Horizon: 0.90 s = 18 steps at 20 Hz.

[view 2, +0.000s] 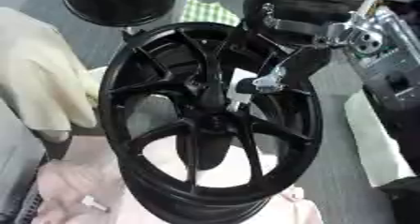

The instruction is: Pull the pin out of the wheel hub.

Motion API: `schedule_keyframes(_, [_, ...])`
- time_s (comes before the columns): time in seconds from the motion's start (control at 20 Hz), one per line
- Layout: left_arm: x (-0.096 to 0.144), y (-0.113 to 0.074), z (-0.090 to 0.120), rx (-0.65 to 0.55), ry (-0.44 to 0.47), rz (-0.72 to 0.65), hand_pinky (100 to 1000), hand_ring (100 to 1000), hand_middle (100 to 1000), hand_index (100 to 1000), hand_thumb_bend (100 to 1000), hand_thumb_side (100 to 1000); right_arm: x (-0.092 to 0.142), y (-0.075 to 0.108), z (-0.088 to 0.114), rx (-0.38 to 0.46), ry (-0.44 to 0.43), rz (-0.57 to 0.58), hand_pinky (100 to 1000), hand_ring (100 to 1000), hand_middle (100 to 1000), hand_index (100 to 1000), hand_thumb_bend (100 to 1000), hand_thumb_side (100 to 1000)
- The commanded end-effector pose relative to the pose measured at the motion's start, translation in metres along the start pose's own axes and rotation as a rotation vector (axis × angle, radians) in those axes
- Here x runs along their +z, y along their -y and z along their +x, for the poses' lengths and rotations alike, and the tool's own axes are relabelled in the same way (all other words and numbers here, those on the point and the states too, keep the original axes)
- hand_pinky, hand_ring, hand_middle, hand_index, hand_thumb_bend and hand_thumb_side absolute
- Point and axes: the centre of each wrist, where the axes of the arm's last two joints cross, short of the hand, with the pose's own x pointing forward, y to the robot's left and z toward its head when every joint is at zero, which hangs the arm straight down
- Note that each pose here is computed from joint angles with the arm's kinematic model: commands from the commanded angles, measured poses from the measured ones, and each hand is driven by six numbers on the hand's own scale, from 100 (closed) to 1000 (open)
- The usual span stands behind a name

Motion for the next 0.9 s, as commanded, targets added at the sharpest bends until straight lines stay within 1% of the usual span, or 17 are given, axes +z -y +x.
schedule_keyframes(0.05, [-0.0072, -0.0044, 0.0116, -0.027, 0.049, -0.002, 507, 619, 542, 635, 119, 812, 0.0042, 0.0113, 0.0020, 0.034, -0.010, -0.038, 775, 784, 627, 813, 516, 650])
schedule_keyframes(0.25, [-0.0076, -0.0045, 0.0123, -0.030, 0.054, -0.001, 506, 618, 542, 635, 115, 815, 0.0013, 0.0072, 0.0022, 0.028, -0.011, -0.036, 770, 779, 599, 810, 522, 652])
schedule_keyframes(0.35, [-0.0077, -0.0044, 0.0124, -0.030, 0.054, -0.001, 506, 618, 542, 635, 115, 815, 0.0006, 0.0063, 0.0023, 0.027, -0.012, -0.035, 770, 779, 599, 810, 522, 652])
schedule_keyframes(0.4, [-0.0076, -0.0044, 0.0124, -0.031, 0.054, -0.001, 506, 618, 542, 634, 114, 818, 0.0004, 0.0056, 0.0022, 0.025, -0.014, -0.036, 767, 775, 537, 796, 522, 651])
schedule_keyframes(0.7, [-0.0074, -0.0045, 0.0122, -0.033, 0.053, -0.001, 506, 617, 542, 634, 113, 819, -0.0012, 0.0024, 0.0029, 0.021, -0.016, -0.040, 761, 767, 446, 754, 517, 639])
schedule_keyframes(0.9, [-0.0068, -0.0043, 0.0115, -0.034, 0.049, -0.003, 505, 617, 542, 634, 112, 822, -0.0008, 0.0019, 0.0023, 0.018, -0.027, -0.051, 756, 761, 414, 726, 504, 615])
